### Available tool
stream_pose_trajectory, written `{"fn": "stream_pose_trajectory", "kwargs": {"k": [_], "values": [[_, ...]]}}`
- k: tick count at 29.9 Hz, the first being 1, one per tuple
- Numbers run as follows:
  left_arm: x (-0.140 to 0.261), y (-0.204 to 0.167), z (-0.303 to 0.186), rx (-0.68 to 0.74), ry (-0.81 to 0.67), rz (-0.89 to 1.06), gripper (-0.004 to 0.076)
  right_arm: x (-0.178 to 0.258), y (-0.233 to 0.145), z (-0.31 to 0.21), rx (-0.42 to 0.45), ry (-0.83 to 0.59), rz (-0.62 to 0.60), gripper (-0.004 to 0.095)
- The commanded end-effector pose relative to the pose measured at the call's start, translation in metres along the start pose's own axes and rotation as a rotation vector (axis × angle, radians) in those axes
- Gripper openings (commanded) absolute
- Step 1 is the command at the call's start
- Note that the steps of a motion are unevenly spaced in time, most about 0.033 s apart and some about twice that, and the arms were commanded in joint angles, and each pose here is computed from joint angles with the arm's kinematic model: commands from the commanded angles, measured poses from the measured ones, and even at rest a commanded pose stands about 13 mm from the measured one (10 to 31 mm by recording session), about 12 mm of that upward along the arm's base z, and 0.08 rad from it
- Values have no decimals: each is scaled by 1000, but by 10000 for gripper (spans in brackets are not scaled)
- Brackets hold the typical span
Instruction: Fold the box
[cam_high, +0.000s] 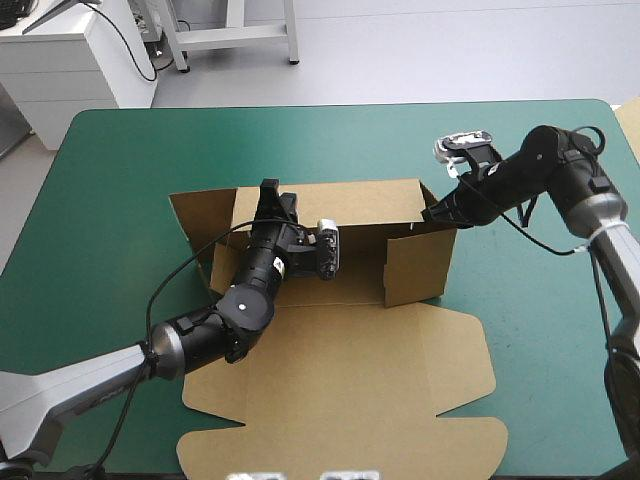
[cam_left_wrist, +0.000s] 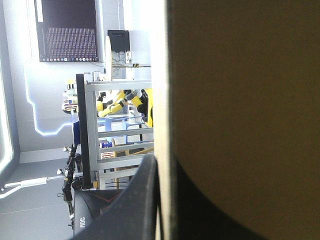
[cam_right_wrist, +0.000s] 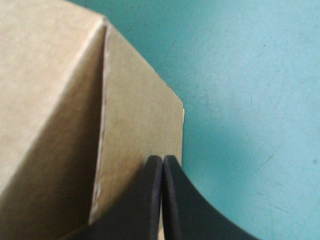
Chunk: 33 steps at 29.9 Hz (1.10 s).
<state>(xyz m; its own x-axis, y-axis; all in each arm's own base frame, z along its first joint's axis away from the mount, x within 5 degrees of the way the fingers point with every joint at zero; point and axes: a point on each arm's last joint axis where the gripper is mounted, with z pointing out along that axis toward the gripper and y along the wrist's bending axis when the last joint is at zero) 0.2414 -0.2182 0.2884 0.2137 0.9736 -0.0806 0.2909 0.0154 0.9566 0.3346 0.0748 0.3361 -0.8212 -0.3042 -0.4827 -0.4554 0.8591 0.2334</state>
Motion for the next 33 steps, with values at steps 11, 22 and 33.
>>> {"fn": "stream_pose_trajectory", "kwargs": {"k": [11,22,33], "values": [[0,14,-8,-46,-6,-29,-8,59,15,-11,90,-335,-155,-19],[0,14,-8,-45,-10,-28,-8,85,22,-9,115,-368,-346,88],[0,14,-8,-47,-11,-25,-8,88,30,-9,50,-350,-470,445]]}}
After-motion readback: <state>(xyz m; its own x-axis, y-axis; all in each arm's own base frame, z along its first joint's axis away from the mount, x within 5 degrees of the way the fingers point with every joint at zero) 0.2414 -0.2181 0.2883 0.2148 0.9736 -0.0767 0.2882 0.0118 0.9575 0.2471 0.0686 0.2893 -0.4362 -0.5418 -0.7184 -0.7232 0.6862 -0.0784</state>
